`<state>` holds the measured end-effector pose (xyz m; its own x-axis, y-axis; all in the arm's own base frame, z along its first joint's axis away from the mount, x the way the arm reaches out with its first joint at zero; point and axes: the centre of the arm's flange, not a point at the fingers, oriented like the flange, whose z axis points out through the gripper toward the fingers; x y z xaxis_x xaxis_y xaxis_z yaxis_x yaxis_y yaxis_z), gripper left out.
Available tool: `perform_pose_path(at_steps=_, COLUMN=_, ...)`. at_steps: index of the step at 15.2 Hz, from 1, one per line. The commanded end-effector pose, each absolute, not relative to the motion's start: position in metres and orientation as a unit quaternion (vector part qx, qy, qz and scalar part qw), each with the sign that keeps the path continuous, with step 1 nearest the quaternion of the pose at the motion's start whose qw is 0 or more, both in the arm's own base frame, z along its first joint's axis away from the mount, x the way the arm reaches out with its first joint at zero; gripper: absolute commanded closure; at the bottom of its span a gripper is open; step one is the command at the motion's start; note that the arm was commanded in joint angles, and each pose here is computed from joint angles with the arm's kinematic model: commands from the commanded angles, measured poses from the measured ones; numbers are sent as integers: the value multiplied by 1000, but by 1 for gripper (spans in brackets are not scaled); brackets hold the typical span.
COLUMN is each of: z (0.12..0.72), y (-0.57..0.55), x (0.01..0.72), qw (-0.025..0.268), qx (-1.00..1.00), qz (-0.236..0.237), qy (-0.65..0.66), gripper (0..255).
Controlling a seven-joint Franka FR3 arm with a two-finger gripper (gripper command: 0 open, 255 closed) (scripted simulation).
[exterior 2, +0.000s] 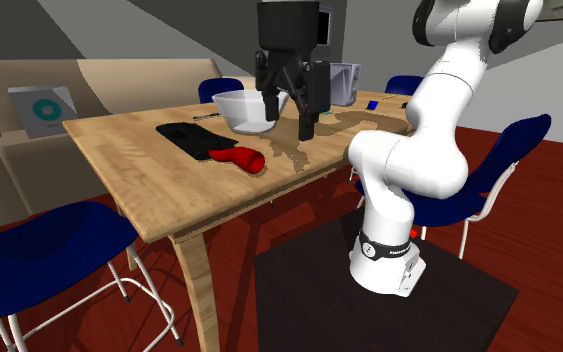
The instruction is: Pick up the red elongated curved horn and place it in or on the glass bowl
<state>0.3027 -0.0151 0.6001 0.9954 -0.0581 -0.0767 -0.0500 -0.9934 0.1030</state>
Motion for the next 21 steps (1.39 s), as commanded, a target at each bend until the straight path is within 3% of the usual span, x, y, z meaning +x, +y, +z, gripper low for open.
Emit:
perform_pose_path(at_steps=1, z=600, y=-15, x=303, qw=51, qx=998, qz=-40, qy=-27, gripper=0)
perform_pose_path(at_steps=10, z=567, y=-135, x=360, qw=27, qx=935, qz=-81, qy=-344, gripper=0)
perform_pose_path(at_steps=18, z=535, y=-250, x=339, qw=3, qx=795, qz=-111, qy=-596, gripper=0)
perform_pose_path(at_steps=21, z=524, y=-254, x=335, qw=2, qx=787, qz=-112, qy=-607, gripper=0)
